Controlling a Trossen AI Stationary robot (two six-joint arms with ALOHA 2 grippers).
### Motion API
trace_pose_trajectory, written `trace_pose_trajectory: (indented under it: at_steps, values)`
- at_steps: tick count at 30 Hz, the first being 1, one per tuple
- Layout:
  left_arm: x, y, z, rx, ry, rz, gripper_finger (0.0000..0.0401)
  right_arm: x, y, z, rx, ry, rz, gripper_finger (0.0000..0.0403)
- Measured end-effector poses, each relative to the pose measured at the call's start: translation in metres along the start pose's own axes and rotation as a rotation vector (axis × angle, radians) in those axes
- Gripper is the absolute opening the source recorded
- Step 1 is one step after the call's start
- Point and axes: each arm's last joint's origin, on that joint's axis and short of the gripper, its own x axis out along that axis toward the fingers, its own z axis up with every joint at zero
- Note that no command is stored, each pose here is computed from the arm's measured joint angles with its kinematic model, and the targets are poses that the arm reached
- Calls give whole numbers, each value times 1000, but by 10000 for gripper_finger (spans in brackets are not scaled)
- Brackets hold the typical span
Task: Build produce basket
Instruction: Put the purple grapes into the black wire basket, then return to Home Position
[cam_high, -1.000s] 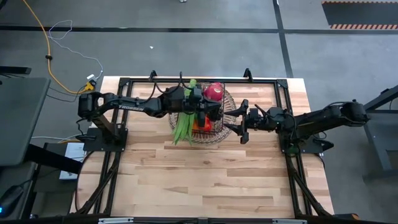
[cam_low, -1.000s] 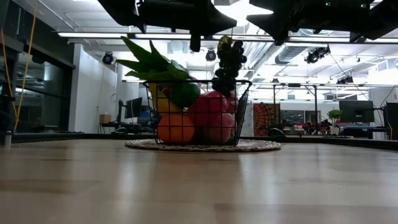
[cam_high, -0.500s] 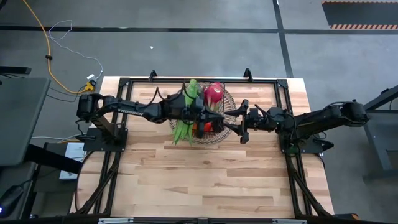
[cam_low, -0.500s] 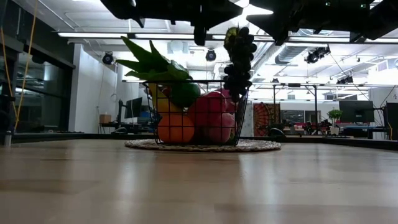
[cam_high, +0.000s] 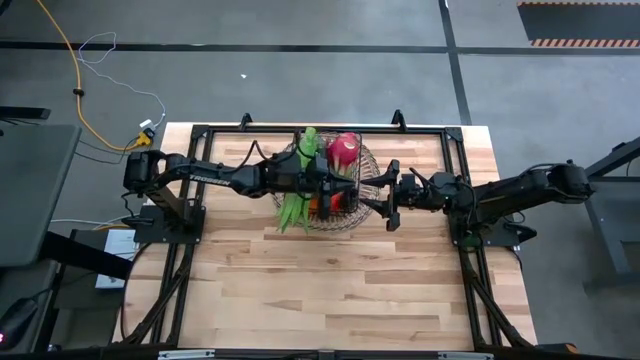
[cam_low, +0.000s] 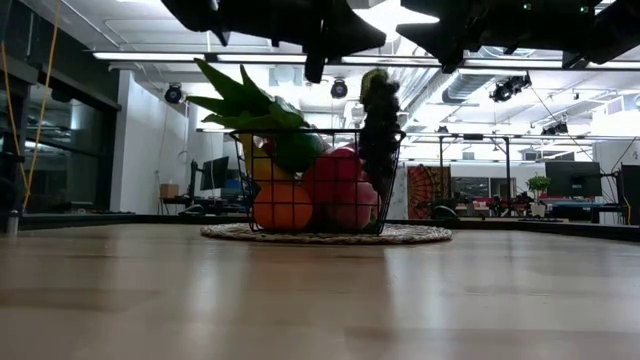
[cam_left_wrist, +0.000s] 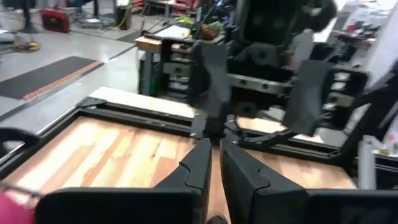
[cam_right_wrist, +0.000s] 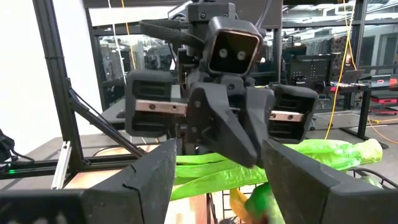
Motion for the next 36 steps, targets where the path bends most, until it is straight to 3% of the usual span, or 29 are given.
trace_pose_trajectory:
  at_steps: [6, 14, 20, 29, 32, 36]
  values:
    - [0, 5, -1, -2, 9, 44, 60, 0, 0, 0, 0, 0, 1, 229]
    - [-2, 19, 2, -18, 1, 86, 159, 0, 0, -1, 0, 9, 6, 229]
    - [-21, 30, 30, -4, 7, 126, 217, 0, 0, -2, -1, 23, 4, 229]
    - [-92, 32, 77, 6, 54, 195, 231, 0, 0, -3, -2, 30, 1, 229]
    - [-114, 28, 77, 4, 72, 203, 230, 0, 0, -3, 0, 31, 1, 229]
    - [-139, 23, 60, 11, 47, 233, 228, 0, 0, -3, 1, 31, 1, 229]
